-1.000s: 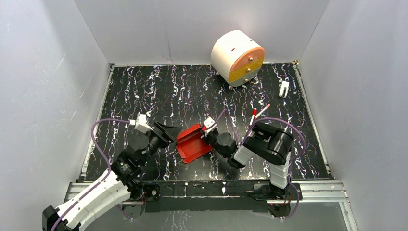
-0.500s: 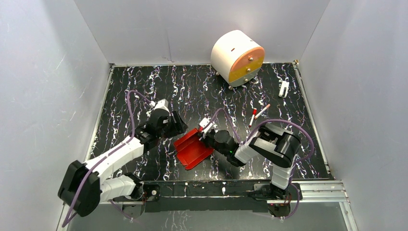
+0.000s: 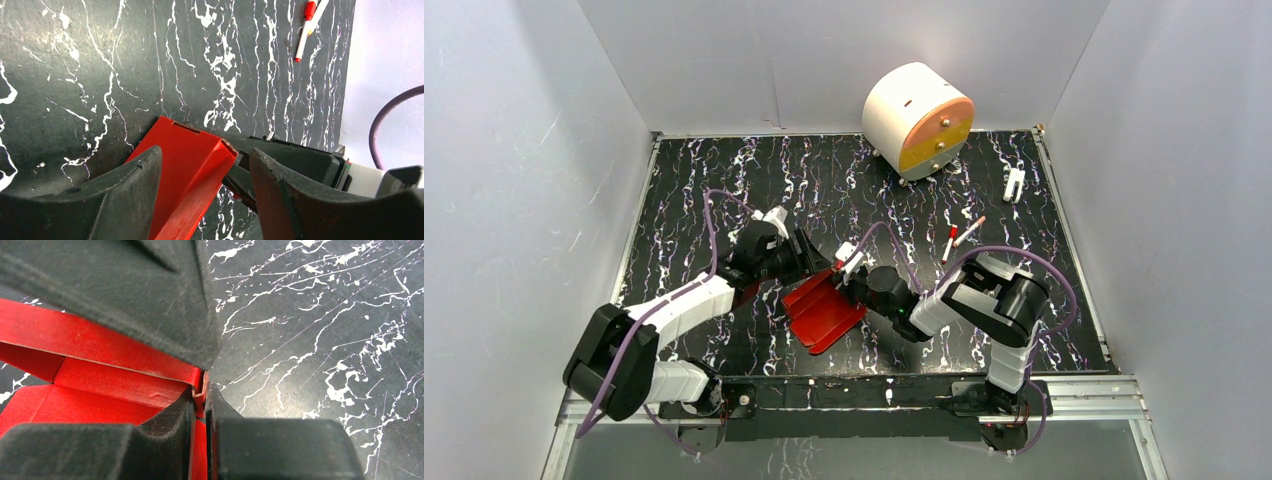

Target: Fold the paper box

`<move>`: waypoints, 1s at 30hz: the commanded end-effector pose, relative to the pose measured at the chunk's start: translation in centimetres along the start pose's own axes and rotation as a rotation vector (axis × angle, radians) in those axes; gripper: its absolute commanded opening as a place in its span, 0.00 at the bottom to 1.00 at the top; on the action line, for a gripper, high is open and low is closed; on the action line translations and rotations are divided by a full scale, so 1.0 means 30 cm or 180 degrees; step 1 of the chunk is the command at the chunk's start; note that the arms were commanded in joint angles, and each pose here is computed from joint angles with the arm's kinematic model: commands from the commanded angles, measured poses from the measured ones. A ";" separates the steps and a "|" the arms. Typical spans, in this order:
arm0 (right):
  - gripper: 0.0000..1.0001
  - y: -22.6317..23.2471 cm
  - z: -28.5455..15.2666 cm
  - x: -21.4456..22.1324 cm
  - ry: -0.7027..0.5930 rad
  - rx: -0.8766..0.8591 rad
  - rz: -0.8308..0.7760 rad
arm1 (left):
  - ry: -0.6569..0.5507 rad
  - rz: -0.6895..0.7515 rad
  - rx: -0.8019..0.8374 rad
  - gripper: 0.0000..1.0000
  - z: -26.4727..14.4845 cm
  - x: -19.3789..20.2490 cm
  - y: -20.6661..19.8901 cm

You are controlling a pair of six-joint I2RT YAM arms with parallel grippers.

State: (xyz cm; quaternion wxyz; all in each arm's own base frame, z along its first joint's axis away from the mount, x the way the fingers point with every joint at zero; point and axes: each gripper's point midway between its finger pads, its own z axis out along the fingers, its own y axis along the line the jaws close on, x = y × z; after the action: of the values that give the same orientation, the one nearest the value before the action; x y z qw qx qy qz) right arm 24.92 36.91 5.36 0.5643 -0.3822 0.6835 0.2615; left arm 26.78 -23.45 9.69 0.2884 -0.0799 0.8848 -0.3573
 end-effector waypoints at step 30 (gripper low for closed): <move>0.11 -0.159 0.043 -0.035 -0.0331 0.0927 0.0462 | 0.0699 -0.0637 0.0494 0.52 0.007 0.188 -0.014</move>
State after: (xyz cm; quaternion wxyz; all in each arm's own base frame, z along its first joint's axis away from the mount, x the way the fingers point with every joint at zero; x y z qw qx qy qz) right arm 27.21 35.84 4.83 0.5940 -0.2918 0.7110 0.2377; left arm 25.62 -24.48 7.54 0.2375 -0.1197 0.8677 -0.4199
